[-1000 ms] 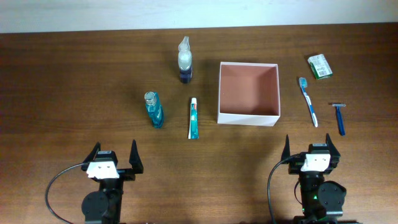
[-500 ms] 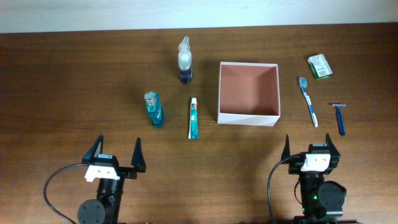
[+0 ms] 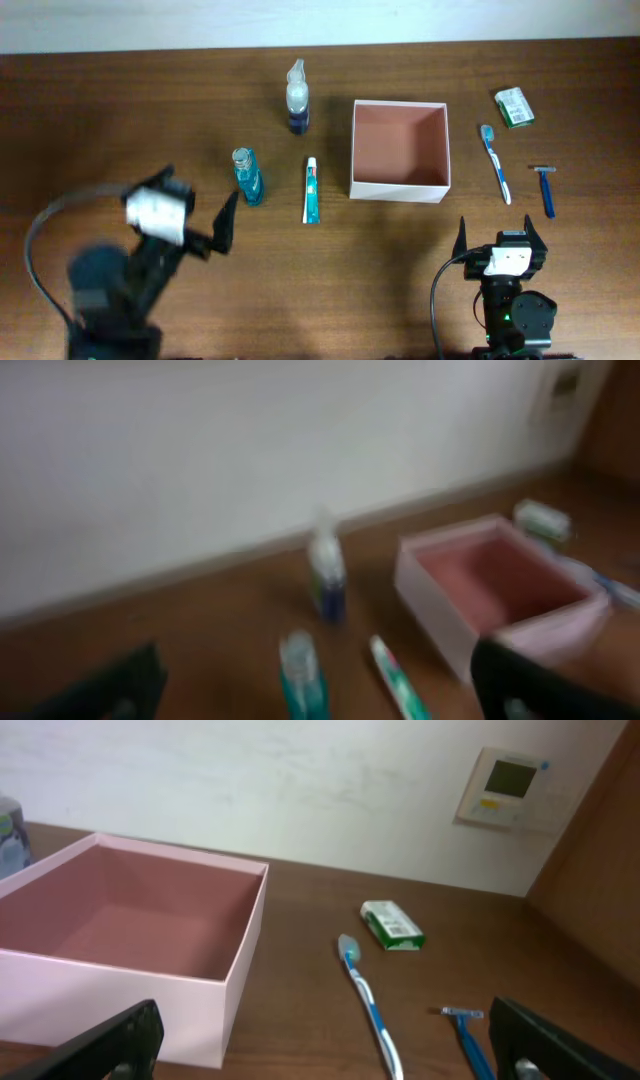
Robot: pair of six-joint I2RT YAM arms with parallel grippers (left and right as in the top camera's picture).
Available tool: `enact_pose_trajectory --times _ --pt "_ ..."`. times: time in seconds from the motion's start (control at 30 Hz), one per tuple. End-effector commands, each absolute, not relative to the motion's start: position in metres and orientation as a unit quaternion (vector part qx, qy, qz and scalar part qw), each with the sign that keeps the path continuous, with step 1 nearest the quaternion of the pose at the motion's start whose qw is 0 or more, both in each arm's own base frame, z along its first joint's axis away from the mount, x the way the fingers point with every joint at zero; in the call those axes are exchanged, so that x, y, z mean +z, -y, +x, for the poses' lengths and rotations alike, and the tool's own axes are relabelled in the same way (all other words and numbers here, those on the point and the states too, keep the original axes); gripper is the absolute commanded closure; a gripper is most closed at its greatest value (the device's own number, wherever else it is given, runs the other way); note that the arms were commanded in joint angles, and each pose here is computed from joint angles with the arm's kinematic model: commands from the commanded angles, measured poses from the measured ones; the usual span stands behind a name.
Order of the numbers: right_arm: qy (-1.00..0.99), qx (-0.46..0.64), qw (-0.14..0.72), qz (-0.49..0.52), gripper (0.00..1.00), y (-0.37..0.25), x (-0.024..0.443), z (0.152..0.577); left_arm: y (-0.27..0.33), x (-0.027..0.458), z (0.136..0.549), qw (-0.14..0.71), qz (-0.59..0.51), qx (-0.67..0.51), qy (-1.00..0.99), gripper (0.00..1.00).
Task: Pack container
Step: 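Move the left gripper over the teal mouthwash bottle and lower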
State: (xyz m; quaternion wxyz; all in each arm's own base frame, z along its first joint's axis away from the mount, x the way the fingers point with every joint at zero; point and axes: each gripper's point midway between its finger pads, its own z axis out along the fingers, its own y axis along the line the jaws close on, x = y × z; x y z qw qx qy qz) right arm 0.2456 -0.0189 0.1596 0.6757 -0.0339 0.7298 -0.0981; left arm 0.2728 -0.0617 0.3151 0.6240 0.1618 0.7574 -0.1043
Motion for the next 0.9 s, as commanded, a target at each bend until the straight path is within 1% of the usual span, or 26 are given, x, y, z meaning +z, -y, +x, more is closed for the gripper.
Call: enact_pose_trajectory --times 0.0,0.07,0.17,0.3,0.37,0.43,0.5,0.57,0.7,0.77,0.87 --pt "-0.731 -0.101 0.674 -0.027 0.01 0.02 0.158 0.245 0.064 0.347 0.301 0.553 0.18 -0.107 -0.806 0.01" --pt "-0.731 -0.101 0.674 -0.027 0.01 0.02 0.158 0.245 0.057 0.349 0.316 0.493 0.163 -0.094 -0.85 0.01" --pt "-0.731 -0.101 0.674 -0.027 0.01 0.02 0.158 0.245 0.059 0.354 0.336 0.431 0.159 -0.091 -0.883 0.01" --pt "-0.731 -0.101 0.674 -0.027 0.01 0.02 0.158 0.245 0.092 0.367 0.358 0.401 0.194 -0.156 -0.882 0.01" --pt "-0.731 -0.101 0.674 -0.027 0.01 0.02 0.158 0.245 0.099 0.368 0.373 0.4 0.201 -0.155 -0.881 0.01" --pt "-0.731 -0.101 0.674 -0.027 0.01 0.02 0.158 0.245 0.093 0.356 0.383 0.383 0.187 -0.119 -0.897 0.01" --pt "-0.731 -0.101 0.674 -0.027 0.01 0.02 0.158 0.245 0.076 0.335 0.391 0.345 0.119 -0.061 -0.929 0.01" --pt "-0.731 -0.101 0.674 -0.027 0.01 0.02 0.158 0.245 0.07 0.313 0.39 0.301 0.088 -0.032 -0.949 0.01" --pt "-0.731 -0.101 0.674 -0.027 0.01 0.02 0.158 0.245 0.081 0.269 0.38 0.21 0.091 -0.031 -0.973 0.01" --pt "-0.731 -0.101 0.674 -0.027 0.01 0.02 0.158 0.245 0.087 0.257 0.377 0.184 0.099 -0.031 -0.977 0.01" --pt "-0.731 -0.101 0.674 -0.027 0.01 0.02 0.158 0.245 0.103 0.248 0.378 0.169 0.11 -0.062 -0.977 0.01"
